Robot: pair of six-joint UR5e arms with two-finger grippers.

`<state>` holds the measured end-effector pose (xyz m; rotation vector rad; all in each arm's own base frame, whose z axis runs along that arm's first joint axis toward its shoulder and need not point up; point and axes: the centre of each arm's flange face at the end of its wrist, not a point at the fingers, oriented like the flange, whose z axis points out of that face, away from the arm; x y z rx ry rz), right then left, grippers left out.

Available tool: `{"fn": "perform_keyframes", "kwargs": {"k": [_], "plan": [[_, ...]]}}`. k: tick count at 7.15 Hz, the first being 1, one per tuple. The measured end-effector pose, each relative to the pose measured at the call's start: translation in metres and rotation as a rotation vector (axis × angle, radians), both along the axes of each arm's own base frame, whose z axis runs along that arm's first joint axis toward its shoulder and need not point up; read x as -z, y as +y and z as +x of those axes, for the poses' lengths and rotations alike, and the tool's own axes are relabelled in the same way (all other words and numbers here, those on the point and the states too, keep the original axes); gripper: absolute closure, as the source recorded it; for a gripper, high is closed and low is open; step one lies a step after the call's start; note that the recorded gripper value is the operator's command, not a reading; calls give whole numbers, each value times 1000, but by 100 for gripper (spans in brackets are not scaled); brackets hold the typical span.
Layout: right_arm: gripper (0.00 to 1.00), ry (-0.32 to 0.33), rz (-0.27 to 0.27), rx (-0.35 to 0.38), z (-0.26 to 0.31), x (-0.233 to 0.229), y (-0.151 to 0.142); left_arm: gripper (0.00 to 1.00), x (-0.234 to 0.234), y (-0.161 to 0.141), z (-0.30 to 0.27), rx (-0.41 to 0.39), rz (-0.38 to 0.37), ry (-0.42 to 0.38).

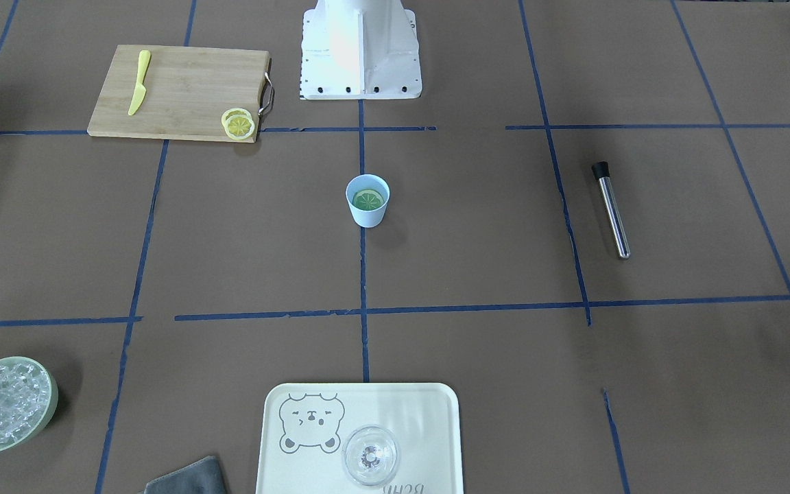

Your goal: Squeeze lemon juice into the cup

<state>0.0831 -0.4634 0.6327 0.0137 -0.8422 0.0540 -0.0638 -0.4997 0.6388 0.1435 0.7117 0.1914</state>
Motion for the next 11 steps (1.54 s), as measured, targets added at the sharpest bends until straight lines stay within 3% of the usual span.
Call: {"fn": "perform_keyframes", "kwargs": {"k": [11], "plan": [[0, 2, -15, -2, 0, -7, 2, 0, -3, 2, 0, 6, -17, 1]]}}
